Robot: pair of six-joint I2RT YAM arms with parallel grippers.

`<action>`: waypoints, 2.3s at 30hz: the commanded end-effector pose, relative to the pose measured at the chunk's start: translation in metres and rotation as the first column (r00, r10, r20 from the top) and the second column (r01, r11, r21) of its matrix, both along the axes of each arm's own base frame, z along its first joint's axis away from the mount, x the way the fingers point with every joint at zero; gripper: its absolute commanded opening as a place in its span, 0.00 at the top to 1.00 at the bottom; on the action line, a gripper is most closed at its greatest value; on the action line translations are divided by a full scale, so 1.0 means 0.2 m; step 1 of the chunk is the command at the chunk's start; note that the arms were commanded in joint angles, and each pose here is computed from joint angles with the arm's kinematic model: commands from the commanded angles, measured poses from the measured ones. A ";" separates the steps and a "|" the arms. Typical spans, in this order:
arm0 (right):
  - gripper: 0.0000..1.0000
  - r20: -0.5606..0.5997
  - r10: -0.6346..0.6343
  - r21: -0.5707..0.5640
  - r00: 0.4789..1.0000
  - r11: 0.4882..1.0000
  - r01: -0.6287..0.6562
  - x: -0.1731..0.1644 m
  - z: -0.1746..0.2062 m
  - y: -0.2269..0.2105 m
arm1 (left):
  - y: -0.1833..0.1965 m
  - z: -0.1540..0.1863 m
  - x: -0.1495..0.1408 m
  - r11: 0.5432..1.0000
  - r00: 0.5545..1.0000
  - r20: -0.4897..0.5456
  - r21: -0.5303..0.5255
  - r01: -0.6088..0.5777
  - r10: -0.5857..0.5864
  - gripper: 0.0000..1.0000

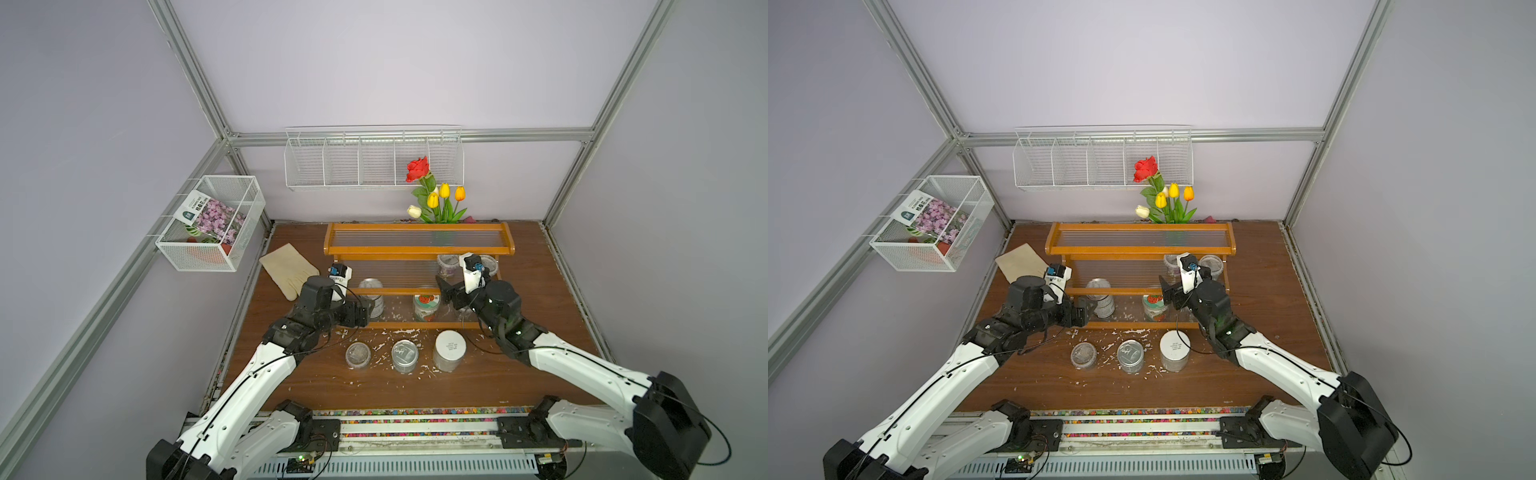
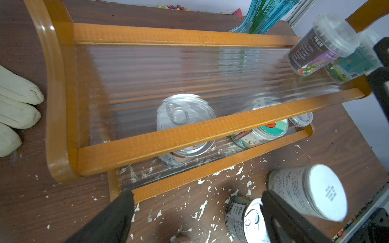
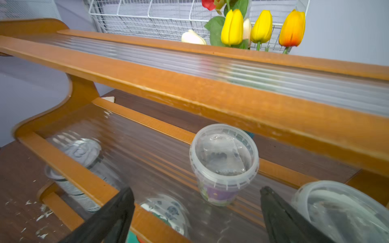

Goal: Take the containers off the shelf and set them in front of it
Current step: 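Pick up a container from the shelf, then place the container at the center of the board.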

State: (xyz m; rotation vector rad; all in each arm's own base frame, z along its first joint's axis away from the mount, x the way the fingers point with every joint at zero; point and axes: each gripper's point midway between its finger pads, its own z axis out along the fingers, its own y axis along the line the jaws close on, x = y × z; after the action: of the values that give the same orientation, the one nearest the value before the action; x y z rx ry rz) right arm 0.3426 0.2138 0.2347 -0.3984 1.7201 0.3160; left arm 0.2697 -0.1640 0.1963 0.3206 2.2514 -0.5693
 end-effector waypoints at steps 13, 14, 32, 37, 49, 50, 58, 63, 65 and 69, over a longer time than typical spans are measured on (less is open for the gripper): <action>0.05 0.073 -0.172 0.038 0.982 0.985 0.170 0.28 0.03 -0.04 | 0.00 -0.01 -0.02 0.999 1.000 0.016 -0.024 0.023 -0.023 0.02; 0.04 0.074 -0.175 0.033 0.982 0.984 0.173 0.29 0.03 -0.03 | 0.00 -0.01 -0.02 0.999 1.000 0.017 -0.025 0.025 -0.024 0.02; 0.26 0.082 -0.196 -0.056 0.977 0.978 0.201 0.38 -0.07 -0.02 | -0.01 -0.03 -0.03 0.999 0.999 0.014 -0.035 0.041 -0.040 0.02; 0.37 0.084 -0.158 -0.058 0.984 0.985 0.163 0.34 -0.05 -0.02 | -0.01 -0.04 -0.04 0.998 0.999 0.012 -0.040 0.044 -0.044 0.02; 0.41 0.041 0.053 -0.023 0.998 0.998 -0.052 0.05 0.01 0.07 | -0.05 0.00 -0.04 0.993 0.996 0.030 -0.081 0.089 -0.087 0.02; 0.41 0.028 0.076 -0.023 0.997 0.997 -0.075 0.01 0.00 0.08 | -0.05 0.00 -0.04 0.992 0.995 0.030 -0.085 0.093 -0.090 0.02; 0.41 -0.039 0.239 -0.016 0.970 0.971 -0.240 -0.26 -0.03 0.10 | -0.07 0.00 -0.06 0.989 0.992 0.033 -0.083 0.123 -0.120 0.01; 0.41 -0.052 0.292 -0.037 0.955 0.955 -0.294 -0.41 -0.01 0.13 | -0.07 0.00 -0.06 0.988 0.992 0.029 -0.083 0.128 -0.126 0.01; 0.41 -0.058 0.296 -0.025 0.953 0.954 -0.298 -0.47 0.00 0.14 | -0.07 0.00 -0.06 0.988 0.991 0.029 -0.084 0.132 -0.129 0.01; 0.41 -0.105 0.258 -0.068 0.960 0.962 -0.266 -0.60 -0.02 0.11 | -0.08 0.01 -0.07 0.985 0.989 0.040 -0.093 0.147 -0.144 0.01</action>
State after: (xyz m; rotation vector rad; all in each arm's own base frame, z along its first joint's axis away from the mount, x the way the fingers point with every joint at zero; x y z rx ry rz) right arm 0.2320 0.2495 0.2463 -0.7124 1.6871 0.5337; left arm 0.2573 -0.1782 0.1946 0.4146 2.2029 -0.7252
